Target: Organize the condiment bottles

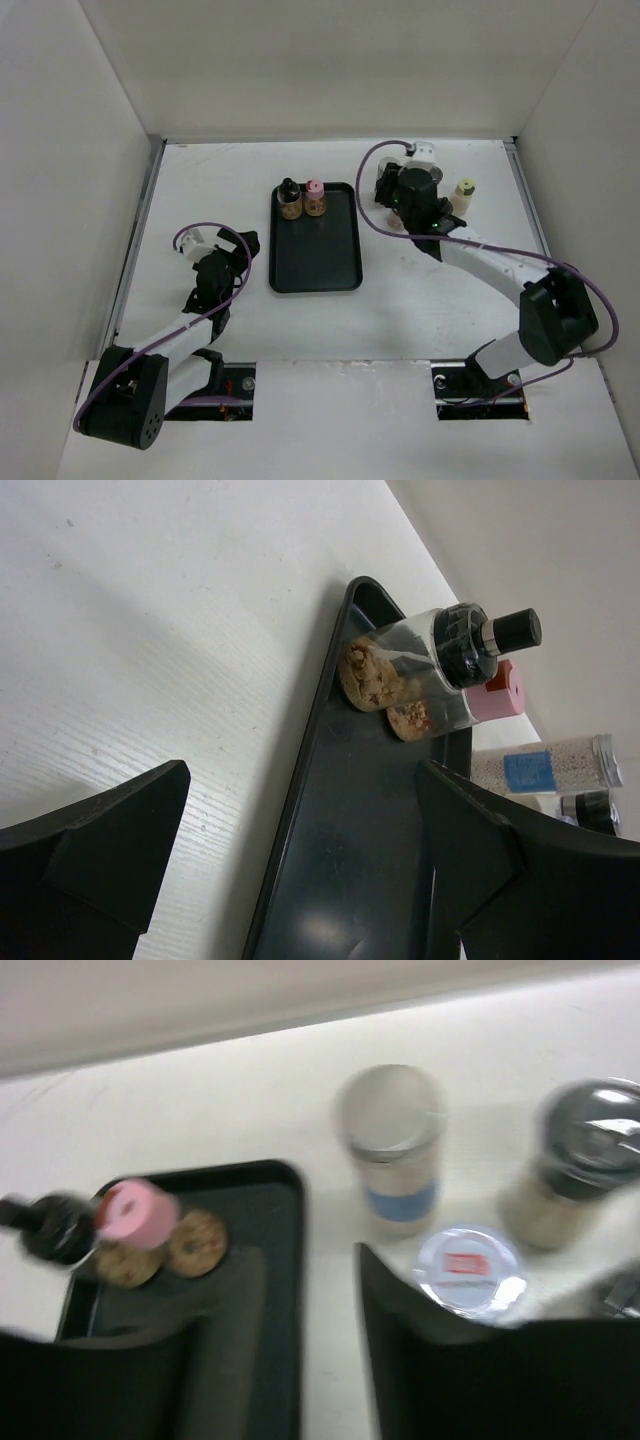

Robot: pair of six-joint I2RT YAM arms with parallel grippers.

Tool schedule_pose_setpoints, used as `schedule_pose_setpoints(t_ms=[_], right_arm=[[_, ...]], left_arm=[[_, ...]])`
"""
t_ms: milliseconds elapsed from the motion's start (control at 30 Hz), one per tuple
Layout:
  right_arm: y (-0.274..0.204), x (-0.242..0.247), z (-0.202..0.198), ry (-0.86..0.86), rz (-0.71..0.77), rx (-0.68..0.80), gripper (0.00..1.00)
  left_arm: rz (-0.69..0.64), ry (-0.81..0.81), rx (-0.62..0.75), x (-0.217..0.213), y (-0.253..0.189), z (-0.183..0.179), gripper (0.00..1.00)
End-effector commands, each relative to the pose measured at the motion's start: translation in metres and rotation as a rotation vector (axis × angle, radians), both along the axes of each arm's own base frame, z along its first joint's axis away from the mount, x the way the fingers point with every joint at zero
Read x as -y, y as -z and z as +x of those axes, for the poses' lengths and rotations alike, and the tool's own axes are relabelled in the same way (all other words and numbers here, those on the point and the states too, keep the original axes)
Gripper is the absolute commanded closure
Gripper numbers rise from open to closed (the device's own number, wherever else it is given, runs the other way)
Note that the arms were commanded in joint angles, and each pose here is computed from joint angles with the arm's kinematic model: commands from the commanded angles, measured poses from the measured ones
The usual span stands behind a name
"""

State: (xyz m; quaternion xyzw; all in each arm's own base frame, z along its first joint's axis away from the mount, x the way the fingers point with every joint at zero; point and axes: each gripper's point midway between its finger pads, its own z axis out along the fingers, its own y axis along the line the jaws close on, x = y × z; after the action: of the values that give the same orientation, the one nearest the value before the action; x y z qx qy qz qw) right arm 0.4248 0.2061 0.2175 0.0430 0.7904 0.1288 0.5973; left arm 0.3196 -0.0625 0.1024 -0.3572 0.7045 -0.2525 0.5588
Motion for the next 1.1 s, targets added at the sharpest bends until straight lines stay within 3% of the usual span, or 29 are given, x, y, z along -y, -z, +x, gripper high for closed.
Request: schedule_pose_setpoints(t_ms=[0, 100, 167, 433, 700, 933, 1067], right_arm=[[0.033, 0.042, -0.004, 0.121, -0.027, -0.069, 0.42], [0.046, 0.064, -0.003, 0.181, -0.042, -0.093, 0.22], [0.054, 0.070, -0.001, 0.199, -0.063, -0.114, 0.16], [0.076, 0.067, 0.018, 0.188, -0.080, -0.161, 0.11], [0.086, 0.063, 0.036, 0.192, -0.087, -0.165, 0.23], [0.091, 0.068, 0.037, 0.221, -0.131, -0.156, 0.50], [0.078, 0.059, 0.024, 0.206, -0.147, -0.123, 0.53]], left_arm=[[-0.008, -0.002, 0.058, 0.002, -0.017, 0.006, 0.00], [-0.009, -0.002, 0.061, 0.002, -0.018, 0.005, 0.00], [-0.008, -0.005, 0.060, 0.001, -0.017, 0.005, 0.00], [-0.007, -0.002, 0.055, 0.002, -0.016, 0.005, 0.00], [-0.008, -0.001, 0.060, 0.002, -0.017, 0.005, 0.00], [-0.008, 0.007, 0.052, 0.004, -0.015, 0.006, 0.00], [-0.010, 0.014, 0.056, 0.007, -0.016, 0.006, 0.00]])
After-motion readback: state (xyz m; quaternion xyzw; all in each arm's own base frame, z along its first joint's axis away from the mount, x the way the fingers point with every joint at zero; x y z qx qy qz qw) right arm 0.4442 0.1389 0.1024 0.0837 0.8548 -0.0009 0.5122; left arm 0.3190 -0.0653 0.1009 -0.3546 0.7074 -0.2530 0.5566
